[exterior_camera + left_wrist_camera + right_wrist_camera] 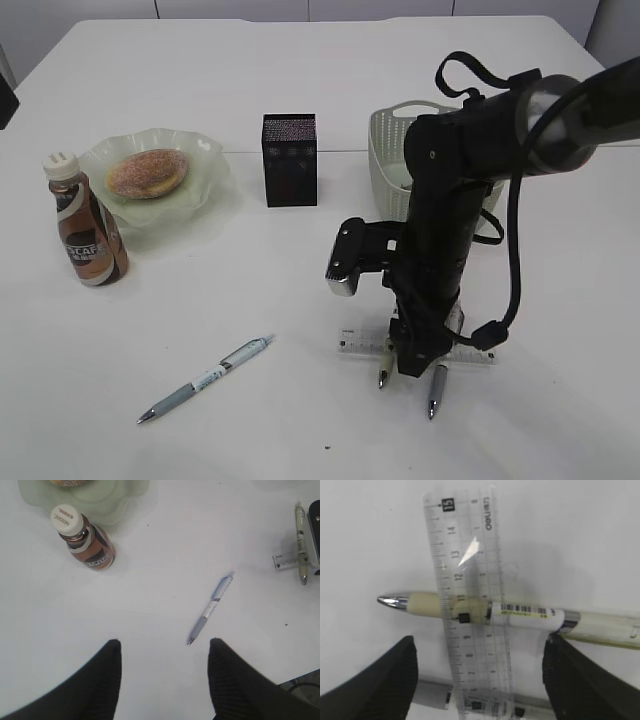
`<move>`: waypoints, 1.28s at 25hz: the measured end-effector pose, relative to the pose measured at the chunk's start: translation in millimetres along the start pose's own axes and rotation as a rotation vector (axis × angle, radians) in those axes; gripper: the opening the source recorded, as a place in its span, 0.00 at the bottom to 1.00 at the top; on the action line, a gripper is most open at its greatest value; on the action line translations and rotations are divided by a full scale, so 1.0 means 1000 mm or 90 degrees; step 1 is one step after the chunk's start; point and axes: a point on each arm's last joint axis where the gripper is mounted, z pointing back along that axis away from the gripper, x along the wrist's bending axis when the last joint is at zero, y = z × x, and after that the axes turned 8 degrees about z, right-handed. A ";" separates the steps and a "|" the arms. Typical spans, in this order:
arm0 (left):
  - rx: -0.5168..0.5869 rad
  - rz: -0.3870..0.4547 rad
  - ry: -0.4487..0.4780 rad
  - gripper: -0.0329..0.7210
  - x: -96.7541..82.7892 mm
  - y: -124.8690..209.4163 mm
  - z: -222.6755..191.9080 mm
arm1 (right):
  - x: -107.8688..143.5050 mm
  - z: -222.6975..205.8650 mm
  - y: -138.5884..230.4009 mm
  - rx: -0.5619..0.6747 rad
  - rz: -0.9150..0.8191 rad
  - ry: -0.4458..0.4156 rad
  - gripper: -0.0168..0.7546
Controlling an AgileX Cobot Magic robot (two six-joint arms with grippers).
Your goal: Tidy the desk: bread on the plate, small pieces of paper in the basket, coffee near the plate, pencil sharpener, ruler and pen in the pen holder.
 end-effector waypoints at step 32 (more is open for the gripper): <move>-0.002 -0.002 -0.006 0.58 0.001 0.000 0.000 | -0.004 -0.004 0.002 0.018 -0.008 0.021 0.76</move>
